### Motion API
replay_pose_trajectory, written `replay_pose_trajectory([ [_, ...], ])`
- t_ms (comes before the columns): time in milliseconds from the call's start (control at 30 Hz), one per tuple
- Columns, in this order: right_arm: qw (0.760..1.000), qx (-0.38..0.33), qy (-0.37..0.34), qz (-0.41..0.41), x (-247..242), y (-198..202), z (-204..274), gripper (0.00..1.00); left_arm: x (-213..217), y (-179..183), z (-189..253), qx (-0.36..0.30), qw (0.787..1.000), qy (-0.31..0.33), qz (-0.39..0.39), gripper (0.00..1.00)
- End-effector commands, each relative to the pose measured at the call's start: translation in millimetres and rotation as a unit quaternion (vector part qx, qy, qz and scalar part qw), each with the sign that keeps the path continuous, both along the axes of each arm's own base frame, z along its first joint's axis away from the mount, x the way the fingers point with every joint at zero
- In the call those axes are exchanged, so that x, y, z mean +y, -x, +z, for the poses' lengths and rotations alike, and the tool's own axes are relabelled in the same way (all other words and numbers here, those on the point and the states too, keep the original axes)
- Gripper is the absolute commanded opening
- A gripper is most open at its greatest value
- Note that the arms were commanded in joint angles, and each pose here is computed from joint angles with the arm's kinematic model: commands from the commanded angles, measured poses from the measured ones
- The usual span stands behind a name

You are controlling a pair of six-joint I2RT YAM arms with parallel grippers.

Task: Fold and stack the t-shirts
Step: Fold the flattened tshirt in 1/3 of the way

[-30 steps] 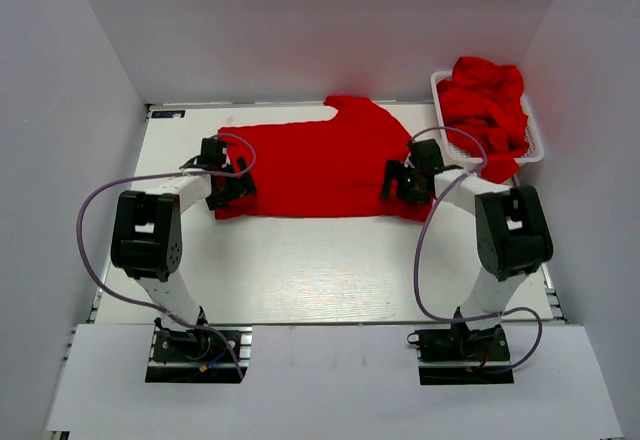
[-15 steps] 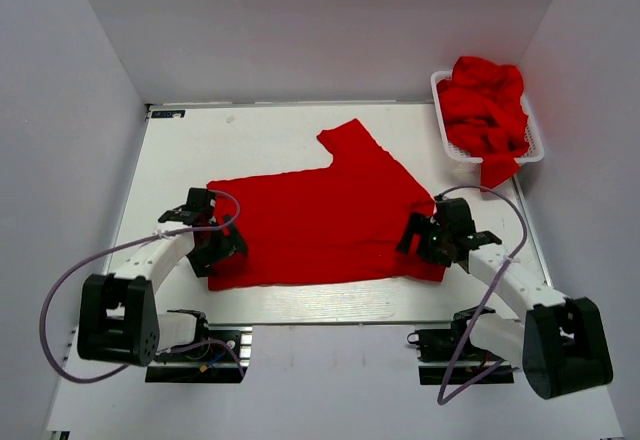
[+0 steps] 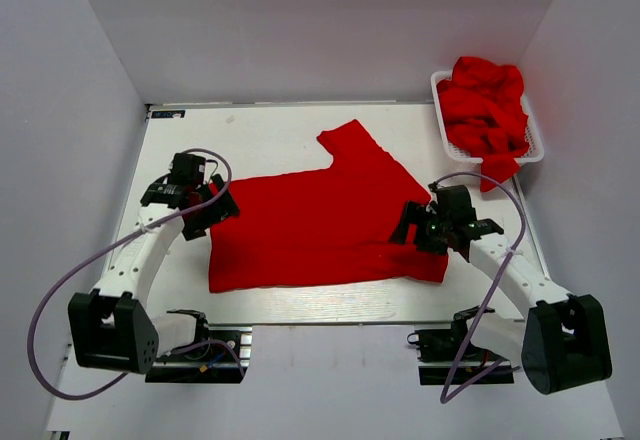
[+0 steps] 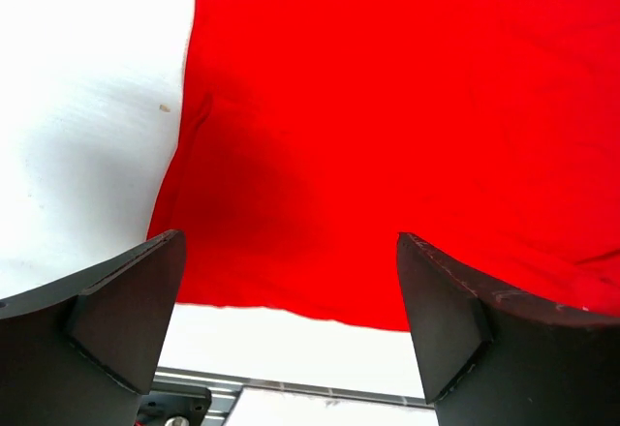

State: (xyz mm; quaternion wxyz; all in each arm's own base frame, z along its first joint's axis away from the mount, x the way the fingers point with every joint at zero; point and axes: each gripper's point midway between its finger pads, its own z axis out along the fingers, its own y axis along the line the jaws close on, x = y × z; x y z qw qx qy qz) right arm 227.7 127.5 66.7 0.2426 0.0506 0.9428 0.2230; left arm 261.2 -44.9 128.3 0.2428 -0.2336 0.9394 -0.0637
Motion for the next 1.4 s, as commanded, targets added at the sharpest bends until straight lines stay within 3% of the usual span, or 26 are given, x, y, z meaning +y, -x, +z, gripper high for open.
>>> replay_pose_trajectory([
  [0, 1.0, -0.014, -0.011, 0.02, 8, -8, 5, 0.9, 0, -11, -6, -0.002, 1.0, -0.01, -0.013, 1.0],
  [167, 1.0, -0.013, 0.0, 0.012, 6, -15, -2, 0.9, 0, -11, -21, 0.012, 1.0, -0.011, -0.013, 1.0],
  [333, 1.0, -0.014, 0.021, -0.005, -1, -24, -9, 0.81, 0, -11, -24, 0.012, 1.0, -0.013, -0.017, 1.0],
  [567, 0.999, -0.013, 0.034, -0.014, -4, -31, -14, 0.8, 1, -8, -27, 0.017, 1.0, -0.014, -0.017, 1.0],
  [633, 0.999, -0.018, 0.033, -0.015, -4, -33, -13, 0.74, 0, -10, -29, 0.017, 1.0, -0.014, -0.017, 1.0],
  [1367, 1.0, -0.018, 0.014, 0.004, 7, -42, -13, 0.74, -2, -7, -39, 0.032, 0.999, -0.007, -0.022, 1.0],
])
